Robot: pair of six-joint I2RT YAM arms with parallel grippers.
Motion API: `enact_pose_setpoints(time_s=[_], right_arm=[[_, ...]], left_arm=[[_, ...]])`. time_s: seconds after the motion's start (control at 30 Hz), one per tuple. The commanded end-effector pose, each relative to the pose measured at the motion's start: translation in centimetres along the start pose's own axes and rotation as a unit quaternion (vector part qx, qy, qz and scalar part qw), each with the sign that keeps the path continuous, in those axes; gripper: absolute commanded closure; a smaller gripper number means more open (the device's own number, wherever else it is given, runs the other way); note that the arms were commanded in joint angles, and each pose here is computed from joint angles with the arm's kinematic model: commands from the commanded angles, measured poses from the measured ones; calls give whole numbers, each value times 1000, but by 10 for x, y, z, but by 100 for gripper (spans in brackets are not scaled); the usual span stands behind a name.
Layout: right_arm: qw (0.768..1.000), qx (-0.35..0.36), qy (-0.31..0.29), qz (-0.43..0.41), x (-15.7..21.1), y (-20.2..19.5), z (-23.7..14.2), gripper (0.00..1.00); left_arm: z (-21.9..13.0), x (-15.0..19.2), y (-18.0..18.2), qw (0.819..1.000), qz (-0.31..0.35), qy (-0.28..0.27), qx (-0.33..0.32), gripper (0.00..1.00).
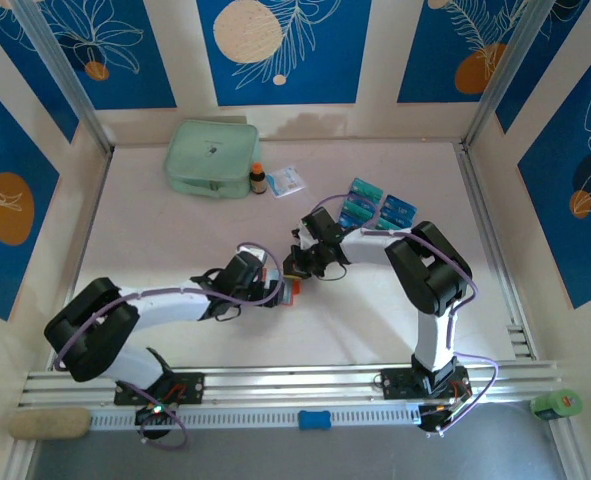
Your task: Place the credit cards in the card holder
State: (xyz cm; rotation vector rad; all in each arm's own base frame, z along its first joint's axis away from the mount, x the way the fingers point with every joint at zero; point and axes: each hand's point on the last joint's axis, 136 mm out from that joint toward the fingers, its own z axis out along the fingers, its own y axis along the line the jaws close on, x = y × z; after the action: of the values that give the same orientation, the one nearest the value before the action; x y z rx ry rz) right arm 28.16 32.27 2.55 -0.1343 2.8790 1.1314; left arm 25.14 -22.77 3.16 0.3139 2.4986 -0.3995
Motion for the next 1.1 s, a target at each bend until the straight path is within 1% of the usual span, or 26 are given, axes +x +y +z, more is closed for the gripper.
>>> enact_pose_setpoints(time_s=[0.0, 0.17, 0.27, 0.63, 0.87, 0.97, 1.07], right_arm=[[1000, 5, 12, 4, 3, -2, 1, 100], [1000, 3, 11, 3, 2, 0, 1, 100], [1000, 1, 11, 3, 1, 1, 0, 100], [1000, -5, 23, -3, 4, 10, 11, 100], [999, -8, 31, -5, 7, 16, 18, 100], [999, -9, 30, -8, 6, 18, 19, 100], [1000, -8, 29, -8, 6, 18, 18, 100]], left_arm=[[-4, 12, 19, 999, -15, 11, -35, 2], [-4, 14, 21, 999, -16, 9, -34, 8], [-3, 16, 20, 999, -16, 10, -30, 9], [-4, 11, 15, 1000, -18, -3, -16, 0], [-5, 13, 20, 999, -23, -5, -26, 0], [-7, 15, 25, 999, -30, -7, -34, 5], [-8, 16, 26, 999, -34, -12, -33, 15]])
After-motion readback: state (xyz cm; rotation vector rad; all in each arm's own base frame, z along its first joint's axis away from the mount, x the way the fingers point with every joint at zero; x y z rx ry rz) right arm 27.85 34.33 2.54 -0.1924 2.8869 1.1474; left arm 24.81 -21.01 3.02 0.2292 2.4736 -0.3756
